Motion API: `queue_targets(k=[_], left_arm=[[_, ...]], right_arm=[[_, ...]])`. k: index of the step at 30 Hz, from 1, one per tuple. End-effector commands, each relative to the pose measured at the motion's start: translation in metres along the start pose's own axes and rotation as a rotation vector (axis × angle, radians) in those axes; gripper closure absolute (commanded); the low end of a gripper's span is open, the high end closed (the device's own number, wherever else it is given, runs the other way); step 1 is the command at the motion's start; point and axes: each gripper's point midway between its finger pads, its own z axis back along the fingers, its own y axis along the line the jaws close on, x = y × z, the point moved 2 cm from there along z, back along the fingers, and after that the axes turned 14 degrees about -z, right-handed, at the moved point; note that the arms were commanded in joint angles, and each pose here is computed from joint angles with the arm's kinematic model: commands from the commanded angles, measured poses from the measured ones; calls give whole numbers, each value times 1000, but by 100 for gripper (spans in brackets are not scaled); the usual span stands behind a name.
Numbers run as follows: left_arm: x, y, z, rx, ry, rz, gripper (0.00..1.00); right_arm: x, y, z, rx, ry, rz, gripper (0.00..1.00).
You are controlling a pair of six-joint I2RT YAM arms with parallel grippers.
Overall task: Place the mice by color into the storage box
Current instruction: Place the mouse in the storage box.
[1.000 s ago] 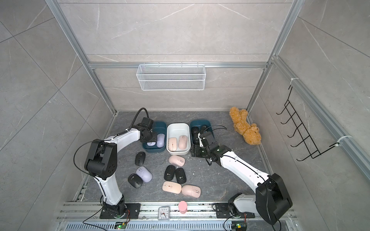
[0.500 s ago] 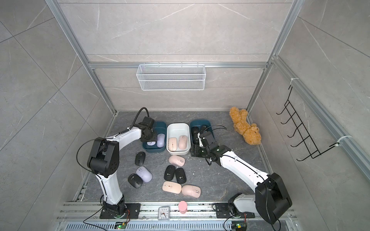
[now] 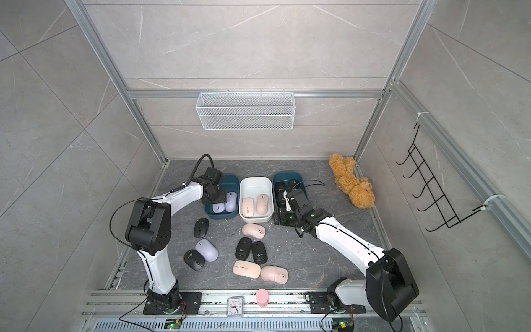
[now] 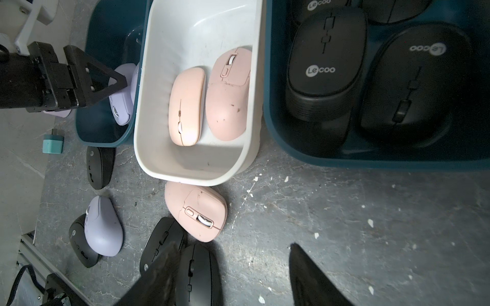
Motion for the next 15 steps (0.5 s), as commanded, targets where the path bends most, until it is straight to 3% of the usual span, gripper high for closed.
queue_targets(k=[1,7,15], left_arm=[[9,4,4,21,-16,20,32],[19,5,20,10,-68,35,33],[40,2,84,-44,-229,49,36]], right_arm=[[-4,0,-3,5,12,16,33],[-3,1,0,4,8,21,33],[-3,7,8,21,5,81,33]])
